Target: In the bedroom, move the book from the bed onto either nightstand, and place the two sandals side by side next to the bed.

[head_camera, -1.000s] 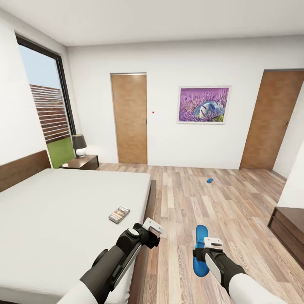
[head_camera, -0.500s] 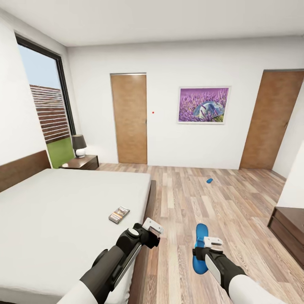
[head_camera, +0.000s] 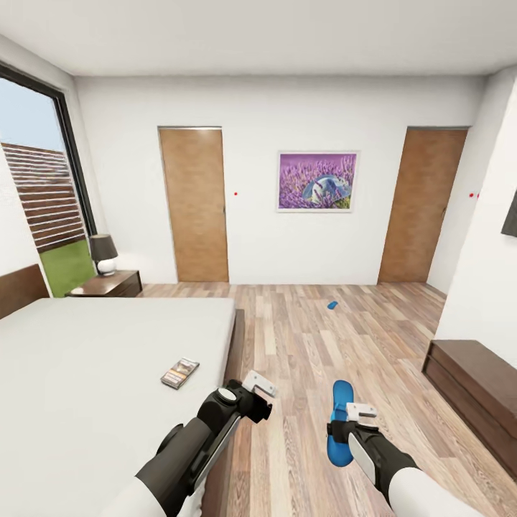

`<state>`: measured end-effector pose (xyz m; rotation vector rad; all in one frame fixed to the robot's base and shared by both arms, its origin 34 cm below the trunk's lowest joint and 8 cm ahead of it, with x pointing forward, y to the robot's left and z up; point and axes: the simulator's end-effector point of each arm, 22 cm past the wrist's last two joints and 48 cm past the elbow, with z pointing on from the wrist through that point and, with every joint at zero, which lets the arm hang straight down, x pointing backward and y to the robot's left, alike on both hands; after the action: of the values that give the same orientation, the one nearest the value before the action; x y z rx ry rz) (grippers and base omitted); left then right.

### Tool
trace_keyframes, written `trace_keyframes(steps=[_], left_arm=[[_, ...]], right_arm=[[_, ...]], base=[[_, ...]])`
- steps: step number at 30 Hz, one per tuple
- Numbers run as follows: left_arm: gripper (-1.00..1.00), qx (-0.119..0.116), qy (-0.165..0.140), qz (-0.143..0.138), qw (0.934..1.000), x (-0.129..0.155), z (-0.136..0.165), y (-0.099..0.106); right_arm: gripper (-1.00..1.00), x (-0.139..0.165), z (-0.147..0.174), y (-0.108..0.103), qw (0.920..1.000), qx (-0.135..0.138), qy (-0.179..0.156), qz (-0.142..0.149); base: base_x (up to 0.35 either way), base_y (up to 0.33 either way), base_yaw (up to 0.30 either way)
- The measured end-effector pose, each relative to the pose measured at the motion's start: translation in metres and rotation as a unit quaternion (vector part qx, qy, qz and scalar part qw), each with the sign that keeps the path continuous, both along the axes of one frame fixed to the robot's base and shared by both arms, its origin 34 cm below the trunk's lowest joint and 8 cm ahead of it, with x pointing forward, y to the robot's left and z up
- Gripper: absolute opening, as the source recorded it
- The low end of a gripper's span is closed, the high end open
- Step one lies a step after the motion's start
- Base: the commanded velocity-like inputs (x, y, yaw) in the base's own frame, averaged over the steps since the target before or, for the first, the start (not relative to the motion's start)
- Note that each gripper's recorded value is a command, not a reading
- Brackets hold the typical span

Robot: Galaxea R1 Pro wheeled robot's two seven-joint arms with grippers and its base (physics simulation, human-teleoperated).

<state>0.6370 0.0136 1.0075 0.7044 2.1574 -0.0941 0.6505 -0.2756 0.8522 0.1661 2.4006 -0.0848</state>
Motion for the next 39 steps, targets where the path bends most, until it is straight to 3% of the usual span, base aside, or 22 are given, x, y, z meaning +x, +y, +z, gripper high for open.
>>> trace_keyframes(steps=[39], left_arm=[[1.00,0.000,-0.003,0.000,1.0000,0.0002,0.0030,0.0000]], right_arm=[[-1.00,0.0005,0.0024,0.0001,1.0000,0.000,-0.002,0.000]], base=[[0.000,0.000,-0.262]])
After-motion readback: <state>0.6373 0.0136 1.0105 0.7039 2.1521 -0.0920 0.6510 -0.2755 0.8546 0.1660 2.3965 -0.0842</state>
